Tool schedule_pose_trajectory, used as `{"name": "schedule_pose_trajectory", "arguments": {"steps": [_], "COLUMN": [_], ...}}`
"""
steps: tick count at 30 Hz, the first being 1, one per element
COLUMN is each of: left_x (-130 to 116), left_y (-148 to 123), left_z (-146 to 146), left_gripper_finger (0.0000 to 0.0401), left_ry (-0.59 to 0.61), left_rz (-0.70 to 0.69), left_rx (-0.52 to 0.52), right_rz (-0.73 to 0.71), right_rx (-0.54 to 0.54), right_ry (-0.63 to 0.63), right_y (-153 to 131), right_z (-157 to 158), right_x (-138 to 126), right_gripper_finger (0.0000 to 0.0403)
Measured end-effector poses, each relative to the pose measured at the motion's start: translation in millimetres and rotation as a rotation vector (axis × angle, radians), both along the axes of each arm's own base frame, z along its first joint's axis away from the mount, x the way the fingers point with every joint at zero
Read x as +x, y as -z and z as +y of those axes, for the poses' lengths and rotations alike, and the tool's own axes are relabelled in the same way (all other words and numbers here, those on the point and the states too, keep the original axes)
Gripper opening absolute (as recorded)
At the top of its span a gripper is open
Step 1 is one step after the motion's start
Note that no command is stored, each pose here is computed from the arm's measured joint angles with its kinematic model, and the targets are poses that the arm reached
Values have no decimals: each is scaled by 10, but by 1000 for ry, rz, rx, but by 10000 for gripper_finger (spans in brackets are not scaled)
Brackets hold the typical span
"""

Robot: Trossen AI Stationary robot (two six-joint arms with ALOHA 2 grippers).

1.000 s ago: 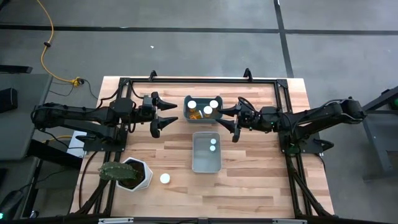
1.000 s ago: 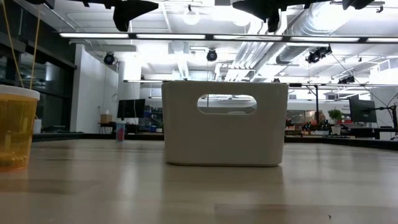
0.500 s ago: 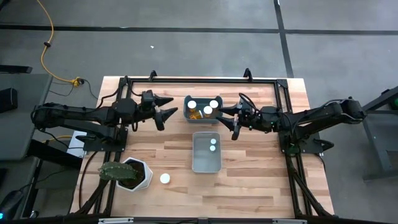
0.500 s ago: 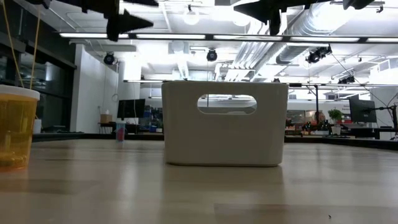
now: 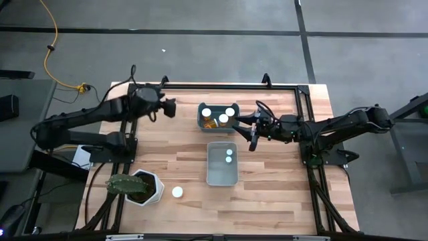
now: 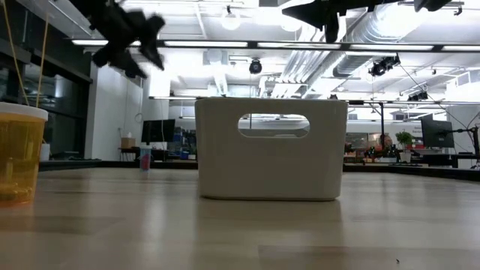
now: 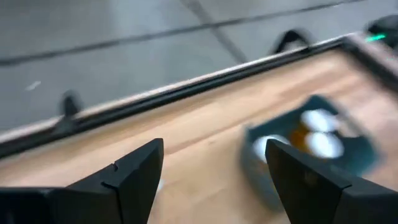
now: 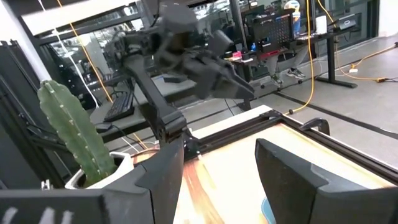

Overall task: Pick and place medicine bottles into bin by pill shape (circle, oval)
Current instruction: Put the blue capsule bottle into the blue bin

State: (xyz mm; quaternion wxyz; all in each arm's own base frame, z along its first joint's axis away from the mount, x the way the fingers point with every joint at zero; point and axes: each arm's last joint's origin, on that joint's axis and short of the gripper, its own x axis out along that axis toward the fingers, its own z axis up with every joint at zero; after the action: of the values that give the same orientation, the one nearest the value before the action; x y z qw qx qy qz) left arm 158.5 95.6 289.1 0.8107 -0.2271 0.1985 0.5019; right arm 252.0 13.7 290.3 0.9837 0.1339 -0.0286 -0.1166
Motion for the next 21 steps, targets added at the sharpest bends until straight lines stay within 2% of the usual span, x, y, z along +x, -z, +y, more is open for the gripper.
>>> {"name": "schedule_pose_trajectory", "arguments": {"steps": [6,10,17,21], "left_x": [-79,-57,75,128], "left_y": [250,413,708,867], "left_z": [327,514,768,856], "left_gripper_finger": [270,270,270,270], "left_ry": [-165,-267,-317,-344], "left_rz": [76,102,161,154], "left_rx": [-181,-245,-299,-367], "right_rz": [25,23,37,41], "right_rx": [-2,8,21,20], "right_ry": [0,0,0,0], "right_y": [24,24,41,45], "right_z": [-1,0,0,-1], "right_x": [0,0,0,0], "right_gripper_finger": [193,193,193,193]}}
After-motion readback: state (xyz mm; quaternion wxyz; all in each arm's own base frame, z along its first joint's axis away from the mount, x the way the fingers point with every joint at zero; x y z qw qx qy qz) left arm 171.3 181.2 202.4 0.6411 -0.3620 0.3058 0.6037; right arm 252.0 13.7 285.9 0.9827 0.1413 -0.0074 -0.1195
